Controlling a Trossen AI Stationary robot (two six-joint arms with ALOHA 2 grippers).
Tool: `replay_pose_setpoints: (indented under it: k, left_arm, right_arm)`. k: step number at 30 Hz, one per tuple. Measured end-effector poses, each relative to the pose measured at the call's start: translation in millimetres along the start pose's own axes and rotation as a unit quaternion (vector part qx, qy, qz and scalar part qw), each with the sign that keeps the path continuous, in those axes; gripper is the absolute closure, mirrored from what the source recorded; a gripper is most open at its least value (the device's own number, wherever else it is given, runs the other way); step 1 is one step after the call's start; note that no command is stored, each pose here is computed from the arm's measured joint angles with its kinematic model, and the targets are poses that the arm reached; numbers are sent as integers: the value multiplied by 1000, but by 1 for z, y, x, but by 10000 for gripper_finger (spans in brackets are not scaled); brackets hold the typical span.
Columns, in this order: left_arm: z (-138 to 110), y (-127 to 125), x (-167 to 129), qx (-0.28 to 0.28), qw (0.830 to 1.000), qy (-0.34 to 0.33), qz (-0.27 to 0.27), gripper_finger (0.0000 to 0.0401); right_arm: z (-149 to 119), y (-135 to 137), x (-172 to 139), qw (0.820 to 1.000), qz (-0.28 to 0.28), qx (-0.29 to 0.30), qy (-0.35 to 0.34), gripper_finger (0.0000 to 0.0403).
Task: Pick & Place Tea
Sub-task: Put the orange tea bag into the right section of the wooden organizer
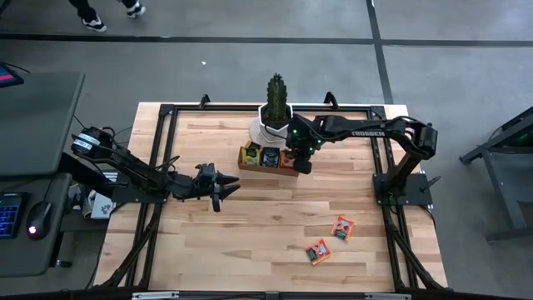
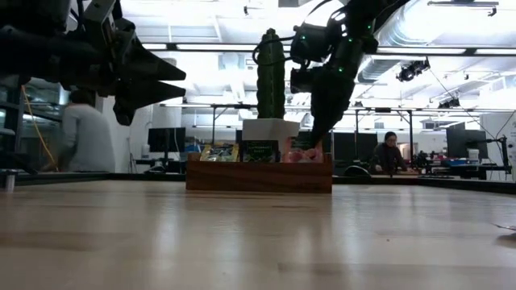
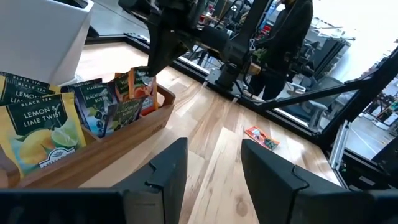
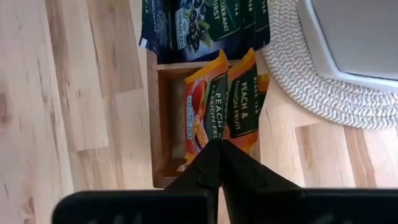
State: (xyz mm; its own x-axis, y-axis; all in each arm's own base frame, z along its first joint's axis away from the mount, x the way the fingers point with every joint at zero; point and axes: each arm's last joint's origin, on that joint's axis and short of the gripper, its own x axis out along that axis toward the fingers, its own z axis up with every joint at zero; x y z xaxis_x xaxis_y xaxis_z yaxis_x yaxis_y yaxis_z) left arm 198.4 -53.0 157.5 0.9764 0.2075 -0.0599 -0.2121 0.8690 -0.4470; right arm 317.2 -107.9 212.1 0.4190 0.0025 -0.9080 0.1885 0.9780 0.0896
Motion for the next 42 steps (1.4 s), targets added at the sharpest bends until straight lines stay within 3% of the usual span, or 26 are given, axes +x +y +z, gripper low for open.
replay_pose_setpoints:
  k: [4,12,18,23,31,36,42]
  left_arm:
    - [0,0,0,-1,1000,0,0,252]
    - [0,0,0,-1,1000,0,0,252]
    - [0,0,0,-1,1000,3,-6,252]
    - [-1,0,0,1,1000,12,-14,252]
    - [-3,-1,0,6,999,32,-31,252]
    - [-5,-9,10,32,995,92,-33,252]
    - [2,-30,30,83,983,150,-59,252]
  right_arm:
    - [2,0,0,1000,0,-3,-8,369]
    - [2,1,-2,1000,10,-4,-15,260]
    - [-1,2,-29,998,-49,13,-26,225]
    - [-11,13,-69,996,-63,30,-49,243]
    - [-32,52,-118,990,-97,46,-91,314]
    - [-47,74,-127,992,-102,42,-65,392]
    - [-62,98,-114,994,-88,54,-43,400]
